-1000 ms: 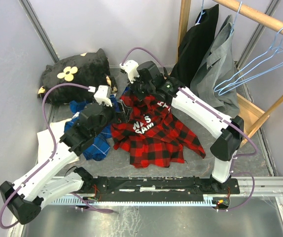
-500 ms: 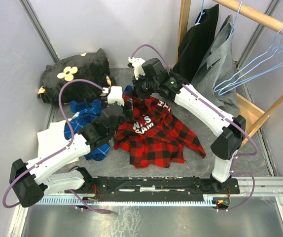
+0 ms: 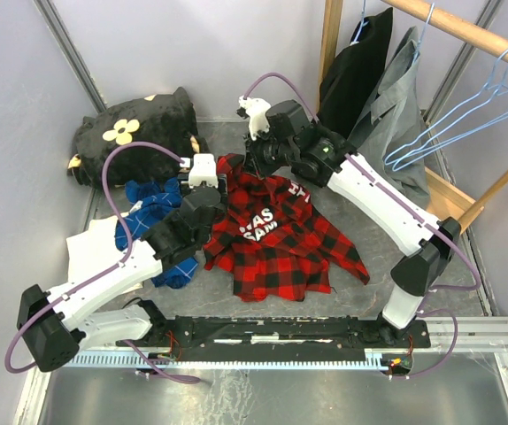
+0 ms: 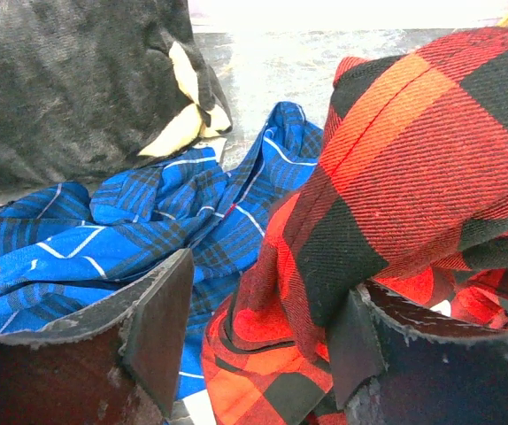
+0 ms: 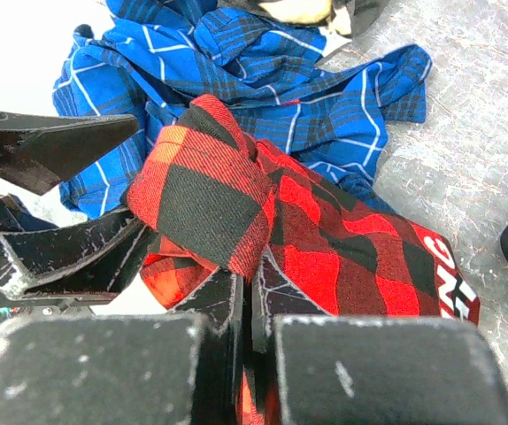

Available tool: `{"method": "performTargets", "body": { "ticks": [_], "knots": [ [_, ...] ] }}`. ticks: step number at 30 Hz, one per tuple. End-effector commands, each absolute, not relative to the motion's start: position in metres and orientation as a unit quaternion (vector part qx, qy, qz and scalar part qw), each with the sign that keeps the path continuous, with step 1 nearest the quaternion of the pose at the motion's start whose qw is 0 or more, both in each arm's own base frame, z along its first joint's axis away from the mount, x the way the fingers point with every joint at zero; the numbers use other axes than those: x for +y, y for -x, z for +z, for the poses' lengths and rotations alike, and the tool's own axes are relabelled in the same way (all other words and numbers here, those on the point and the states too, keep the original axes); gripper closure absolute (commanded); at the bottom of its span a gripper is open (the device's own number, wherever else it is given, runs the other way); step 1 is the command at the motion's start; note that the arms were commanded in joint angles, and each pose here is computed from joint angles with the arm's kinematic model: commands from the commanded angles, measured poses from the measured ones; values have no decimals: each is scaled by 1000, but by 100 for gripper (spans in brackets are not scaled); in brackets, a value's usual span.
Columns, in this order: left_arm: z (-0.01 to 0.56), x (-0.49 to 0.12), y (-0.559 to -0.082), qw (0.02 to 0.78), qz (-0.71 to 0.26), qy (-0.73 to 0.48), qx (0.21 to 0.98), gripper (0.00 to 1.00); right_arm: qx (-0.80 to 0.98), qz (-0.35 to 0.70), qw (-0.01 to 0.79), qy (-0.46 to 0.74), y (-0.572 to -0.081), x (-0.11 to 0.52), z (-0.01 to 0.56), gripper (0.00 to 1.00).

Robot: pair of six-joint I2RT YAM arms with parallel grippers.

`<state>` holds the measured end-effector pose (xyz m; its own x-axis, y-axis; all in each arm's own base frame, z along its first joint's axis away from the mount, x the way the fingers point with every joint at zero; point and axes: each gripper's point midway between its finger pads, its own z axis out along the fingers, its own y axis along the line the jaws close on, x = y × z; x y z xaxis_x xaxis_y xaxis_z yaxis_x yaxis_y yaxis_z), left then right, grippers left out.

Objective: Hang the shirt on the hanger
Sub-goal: Adjust the shirt at the center of the board.

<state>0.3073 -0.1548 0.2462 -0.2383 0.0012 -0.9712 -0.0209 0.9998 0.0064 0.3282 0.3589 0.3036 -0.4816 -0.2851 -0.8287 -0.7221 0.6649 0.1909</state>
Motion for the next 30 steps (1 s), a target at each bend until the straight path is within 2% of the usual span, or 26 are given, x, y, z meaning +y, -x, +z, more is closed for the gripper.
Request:
{"method": "performTargets", "body": {
  "ticks": [1,6,12,23,25,30],
  "knots": [
    [267,-148,-312,633,21,20,774,37,809,262,431,303,-327,346,323,100],
    [256,-160,-310,619,-18,-3,785,39,811,260,434,294,-328,340,323,100],
    [234,-186,-305,597,-90,-20,797,47,813,276,434,271,-328,335,326,100],
    [215,-170,-307,585,-53,14,809,47,821,280,431,248,-329,323,321,100],
    [215,-169,-308,584,-52,16,810,51,820,287,429,248,-328,323,321,100],
    [221,-170,-311,585,-56,9,809,68,817,284,433,253,-325,320,321,100]
  ]
}}
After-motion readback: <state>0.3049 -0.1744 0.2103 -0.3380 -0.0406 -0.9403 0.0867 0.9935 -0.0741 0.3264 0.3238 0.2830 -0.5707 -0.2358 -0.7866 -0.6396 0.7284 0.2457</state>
